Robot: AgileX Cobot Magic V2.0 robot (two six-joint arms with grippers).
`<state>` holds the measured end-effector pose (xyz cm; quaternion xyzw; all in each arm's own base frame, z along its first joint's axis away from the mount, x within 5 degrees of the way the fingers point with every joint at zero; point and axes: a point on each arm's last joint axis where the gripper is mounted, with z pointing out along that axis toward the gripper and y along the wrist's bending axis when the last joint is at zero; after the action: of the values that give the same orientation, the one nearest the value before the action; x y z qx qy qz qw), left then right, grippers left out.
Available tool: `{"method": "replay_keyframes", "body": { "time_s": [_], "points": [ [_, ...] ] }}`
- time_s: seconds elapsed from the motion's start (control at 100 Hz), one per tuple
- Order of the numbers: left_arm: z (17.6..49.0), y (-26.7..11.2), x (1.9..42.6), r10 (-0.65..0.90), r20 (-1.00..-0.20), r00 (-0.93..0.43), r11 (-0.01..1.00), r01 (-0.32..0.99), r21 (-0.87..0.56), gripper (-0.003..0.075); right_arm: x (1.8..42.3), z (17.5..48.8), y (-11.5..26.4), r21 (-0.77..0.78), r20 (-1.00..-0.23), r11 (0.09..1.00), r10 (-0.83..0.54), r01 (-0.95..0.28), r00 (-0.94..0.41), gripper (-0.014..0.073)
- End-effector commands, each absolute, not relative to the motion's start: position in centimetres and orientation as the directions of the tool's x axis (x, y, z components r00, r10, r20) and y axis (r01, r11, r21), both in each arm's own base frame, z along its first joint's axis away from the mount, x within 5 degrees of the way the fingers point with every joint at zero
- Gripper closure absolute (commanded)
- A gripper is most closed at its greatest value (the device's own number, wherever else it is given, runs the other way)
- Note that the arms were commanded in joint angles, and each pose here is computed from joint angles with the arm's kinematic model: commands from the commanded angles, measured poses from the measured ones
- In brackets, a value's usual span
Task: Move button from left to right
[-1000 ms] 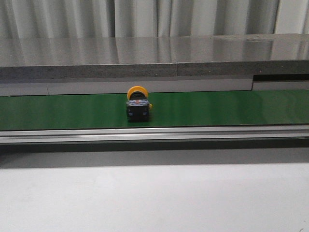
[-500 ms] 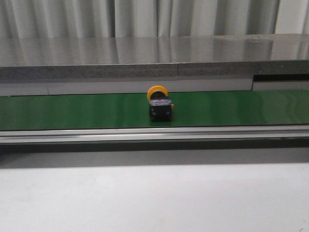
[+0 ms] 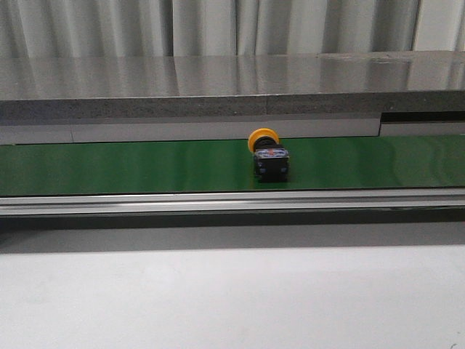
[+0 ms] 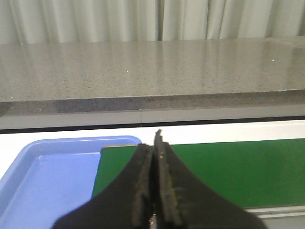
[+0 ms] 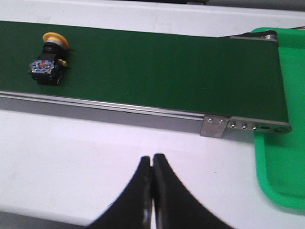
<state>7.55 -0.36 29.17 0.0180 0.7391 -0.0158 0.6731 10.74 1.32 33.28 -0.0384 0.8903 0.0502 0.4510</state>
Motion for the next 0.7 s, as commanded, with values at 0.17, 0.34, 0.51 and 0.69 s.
{"method": "replay_keyframes", "body": {
  "time_s": [0.17,0.34,0.51,0.69],
  "points": [
    [30.8,-0.4,7.5,-0.003,-1.0,0.01,0.998,0.057,-0.002,0.074,13.2,35.4,1.8,0.111,-0.848,0.987,0.032,-0.119,-0.529,0.0663],
    [30.8,-0.4,7.5,-0.003,-1.0,0.01,0.998,0.057,-0.002,0.074,13.2,35.5,1.7,0.11,-0.854,0.987,0.033,-0.118,-0.52,0.0663],
    [30.8,-0.4,7.5,-0.003,-1.0,0.01,0.998,0.057,-0.002,0.074,13.2,35.4,1.7,0.109,-0.852,0.987,0.032,-0.118,-0.522,0.0622],
    [30.8,-0.4,7.5,-0.003,-1.0,0.01,0.998,0.057,-0.002,0.074,13.3,35.5,1.7,0.109,-0.853,0.987,0.032,-0.117,-0.521,0.0257]
  ]
}}
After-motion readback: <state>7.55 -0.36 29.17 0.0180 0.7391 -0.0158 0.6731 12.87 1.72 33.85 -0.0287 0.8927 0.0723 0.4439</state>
